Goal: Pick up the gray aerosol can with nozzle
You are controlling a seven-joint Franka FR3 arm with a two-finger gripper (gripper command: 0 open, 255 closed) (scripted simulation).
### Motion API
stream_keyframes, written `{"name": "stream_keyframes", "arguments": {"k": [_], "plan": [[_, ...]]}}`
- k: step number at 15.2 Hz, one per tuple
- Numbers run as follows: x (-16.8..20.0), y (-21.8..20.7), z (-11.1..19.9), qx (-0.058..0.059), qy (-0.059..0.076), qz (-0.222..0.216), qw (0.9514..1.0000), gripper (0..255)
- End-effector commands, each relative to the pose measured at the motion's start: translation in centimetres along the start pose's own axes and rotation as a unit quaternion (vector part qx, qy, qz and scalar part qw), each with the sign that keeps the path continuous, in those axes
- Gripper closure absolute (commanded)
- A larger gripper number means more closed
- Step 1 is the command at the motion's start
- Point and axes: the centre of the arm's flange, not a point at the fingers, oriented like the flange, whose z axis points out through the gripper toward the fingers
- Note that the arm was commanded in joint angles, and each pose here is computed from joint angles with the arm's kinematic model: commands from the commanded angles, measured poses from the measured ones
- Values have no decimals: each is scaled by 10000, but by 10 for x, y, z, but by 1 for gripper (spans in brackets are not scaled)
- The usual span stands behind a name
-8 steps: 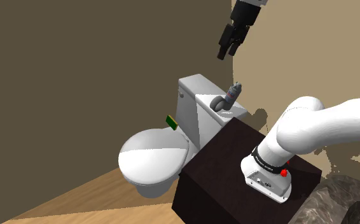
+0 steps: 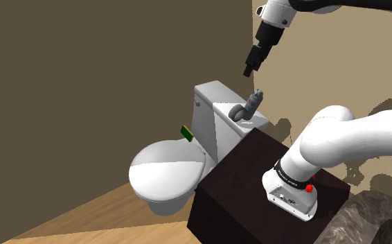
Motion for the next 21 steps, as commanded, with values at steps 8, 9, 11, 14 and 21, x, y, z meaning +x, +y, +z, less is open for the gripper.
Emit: {"name": "stream_keyframes", "arguments": {"k": [8, 9, 11, 14, 21], "plan": [[-17, 91, 60, -230, 39, -445, 9987, 0], [-18, 102, 66, -255, 43, -493, 9985, 0], [-21, 123, 80, -305, 51, -589, 9978, 0], [-23, 155, 100, -379, 64, -733, 9966, 0], [-26, 231, 144, -553, 92, -1068, 9927, 0]]}}
